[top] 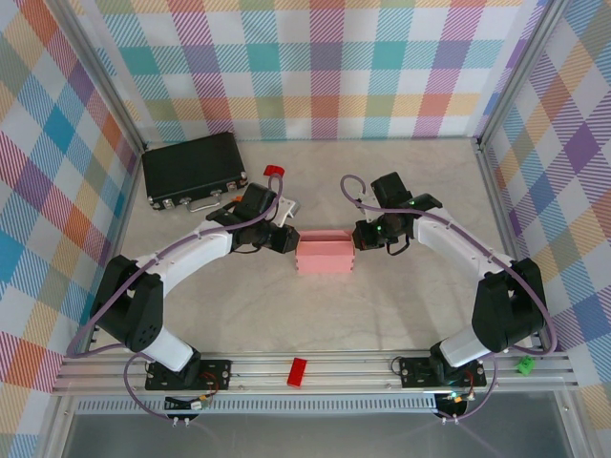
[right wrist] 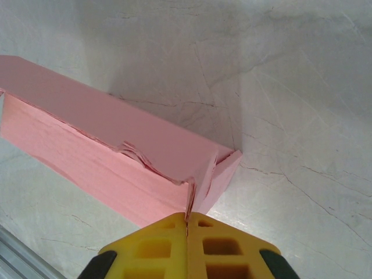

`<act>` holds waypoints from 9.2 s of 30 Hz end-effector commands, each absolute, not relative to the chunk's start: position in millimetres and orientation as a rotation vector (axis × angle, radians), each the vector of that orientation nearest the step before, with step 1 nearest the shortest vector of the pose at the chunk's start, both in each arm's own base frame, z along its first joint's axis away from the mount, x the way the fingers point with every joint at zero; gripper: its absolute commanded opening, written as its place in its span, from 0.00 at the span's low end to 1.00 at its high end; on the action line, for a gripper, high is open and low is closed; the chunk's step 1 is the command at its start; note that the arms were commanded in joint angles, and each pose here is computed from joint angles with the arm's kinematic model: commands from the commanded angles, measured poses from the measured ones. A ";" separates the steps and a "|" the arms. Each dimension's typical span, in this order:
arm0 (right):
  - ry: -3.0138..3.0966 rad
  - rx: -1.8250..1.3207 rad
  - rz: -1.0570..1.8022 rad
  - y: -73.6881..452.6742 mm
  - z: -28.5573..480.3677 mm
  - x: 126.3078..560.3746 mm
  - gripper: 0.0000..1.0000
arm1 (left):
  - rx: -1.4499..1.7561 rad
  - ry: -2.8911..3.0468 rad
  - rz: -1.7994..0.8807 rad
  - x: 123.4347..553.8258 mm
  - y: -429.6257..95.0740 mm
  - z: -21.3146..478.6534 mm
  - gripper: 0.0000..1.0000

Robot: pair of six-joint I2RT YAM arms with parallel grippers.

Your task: Fold the paper box

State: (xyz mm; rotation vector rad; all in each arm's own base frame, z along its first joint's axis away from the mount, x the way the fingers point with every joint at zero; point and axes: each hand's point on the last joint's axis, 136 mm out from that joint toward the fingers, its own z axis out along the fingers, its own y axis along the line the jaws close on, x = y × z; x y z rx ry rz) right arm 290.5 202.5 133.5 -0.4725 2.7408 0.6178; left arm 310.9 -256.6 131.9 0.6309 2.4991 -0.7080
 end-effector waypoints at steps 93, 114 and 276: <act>2.717 -0.518 0.744 219.9 142.9 284.8 0.06 | 2.027 1.889 -0.132 292.1 -315.2 94.4 0.54; 2.764 -0.506 0.731 217.7 125.2 281.5 0.06 | 2.025 1.907 -0.129 291.2 -314.5 91.0 0.51; 2.768 -0.509 0.671 213.2 132.9 287.1 0.06 | 0.493 2.426 -0.629 284.8 -255.9 154.1 0.17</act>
